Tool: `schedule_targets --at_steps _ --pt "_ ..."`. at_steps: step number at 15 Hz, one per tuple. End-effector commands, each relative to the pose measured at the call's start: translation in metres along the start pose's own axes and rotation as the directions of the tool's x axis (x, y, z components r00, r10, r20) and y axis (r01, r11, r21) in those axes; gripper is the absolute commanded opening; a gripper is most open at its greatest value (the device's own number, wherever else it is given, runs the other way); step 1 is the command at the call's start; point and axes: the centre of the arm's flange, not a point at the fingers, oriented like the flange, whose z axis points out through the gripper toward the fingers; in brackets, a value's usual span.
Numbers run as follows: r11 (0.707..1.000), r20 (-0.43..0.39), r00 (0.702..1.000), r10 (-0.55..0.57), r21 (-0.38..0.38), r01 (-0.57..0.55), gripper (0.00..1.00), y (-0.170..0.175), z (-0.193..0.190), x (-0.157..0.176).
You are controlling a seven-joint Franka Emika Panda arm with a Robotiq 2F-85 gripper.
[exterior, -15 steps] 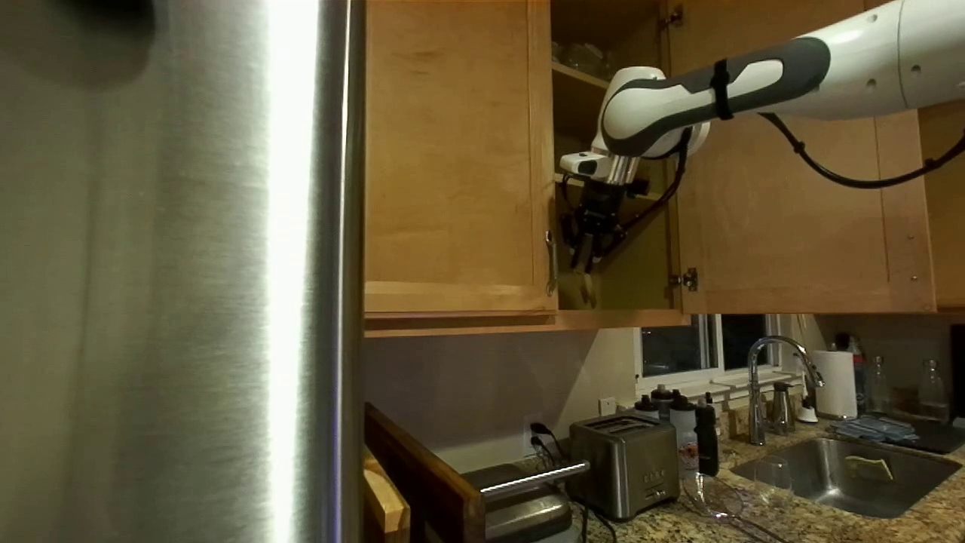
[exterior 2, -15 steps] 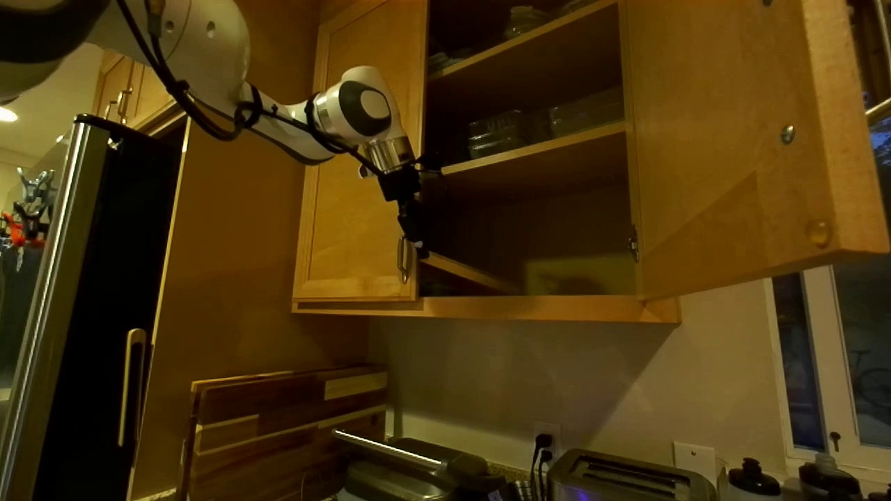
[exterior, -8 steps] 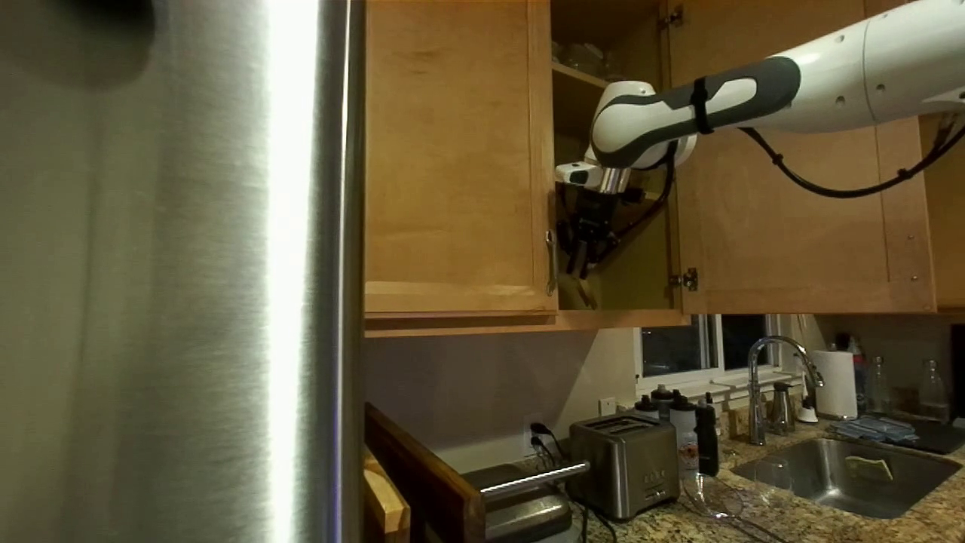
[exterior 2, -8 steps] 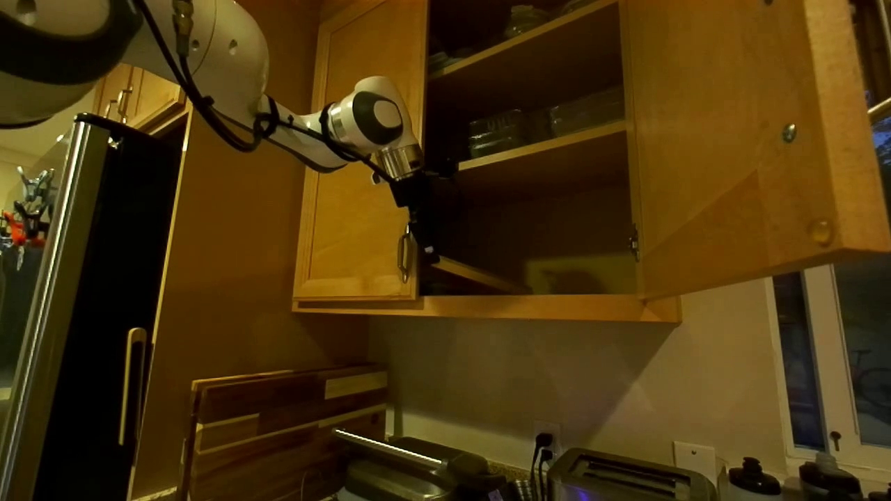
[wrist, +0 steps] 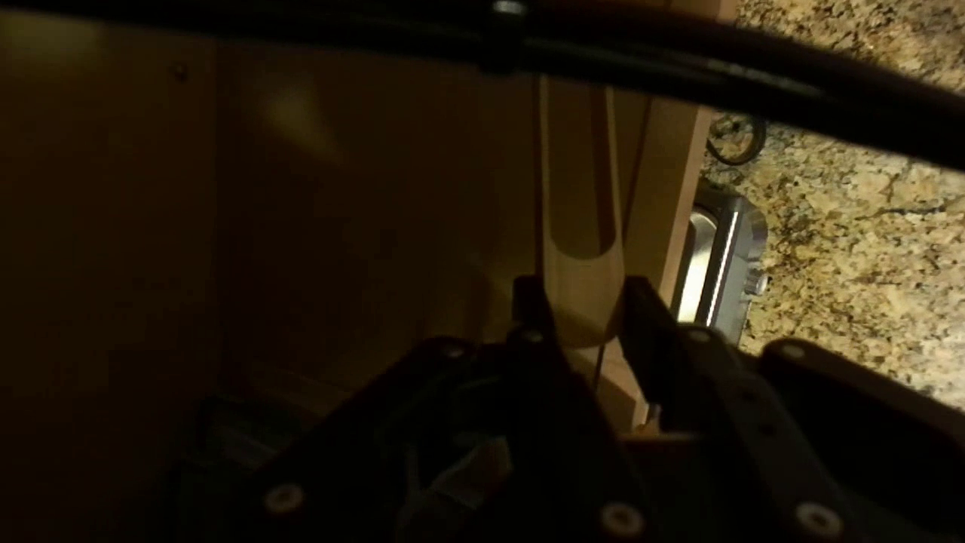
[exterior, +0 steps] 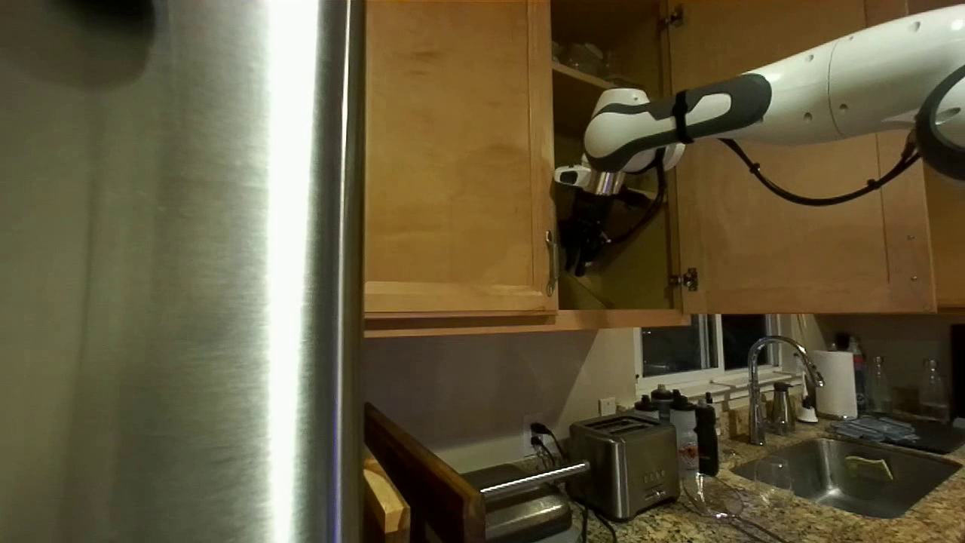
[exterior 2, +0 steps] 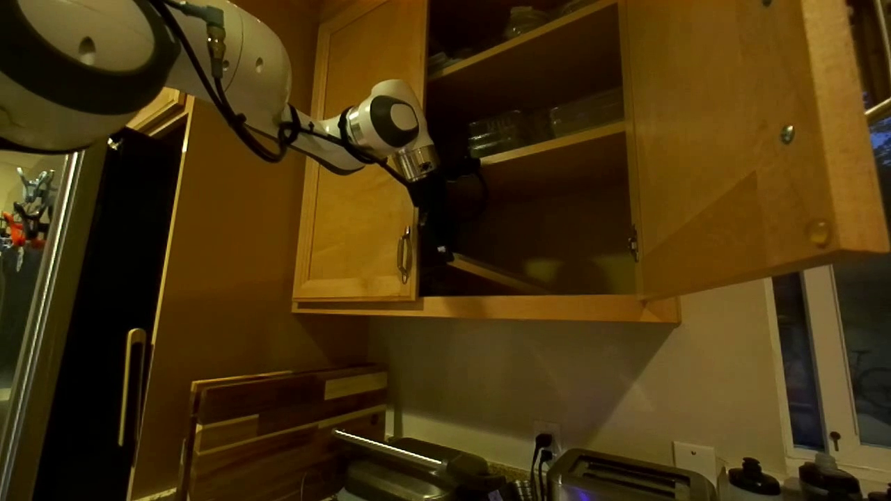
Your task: Put one of the wooden objects in the upper cabinet
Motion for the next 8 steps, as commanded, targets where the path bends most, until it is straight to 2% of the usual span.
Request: schedule_targets --at_steps 1,2,3,4,5,6,8 --pt "0.997 0.022 0.996 0.083 -0.009 -0.082 0.53 0.0077 -0.0045 0.0001" --pt "0.995 0.023 0.995 0.099 -0.011 -0.098 0.55 0.0079 -0.0046 0.0008" --pt "0.993 0.023 0.993 0.117 -0.013 -0.117 0.41 0.0071 -0.0063 0.0012" --pt "0.992 0.021 0.992 0.125 -0.019 -0.124 0.18 0.0064 -0.0077 0.0012" --pt "0.991 0.025 0.991 0.132 -0.019 -0.131 0.16 0.0052 -0.0098 0.0007" --pt "0.995 0.009 0.995 0.099 -0.010 -0.099 0.41 0.0040 -0.0019 -0.0015" --pt "0.994 0.010 0.994 0.108 -0.012 -0.108 0.28 0.0043 -0.0028 -0.0016"
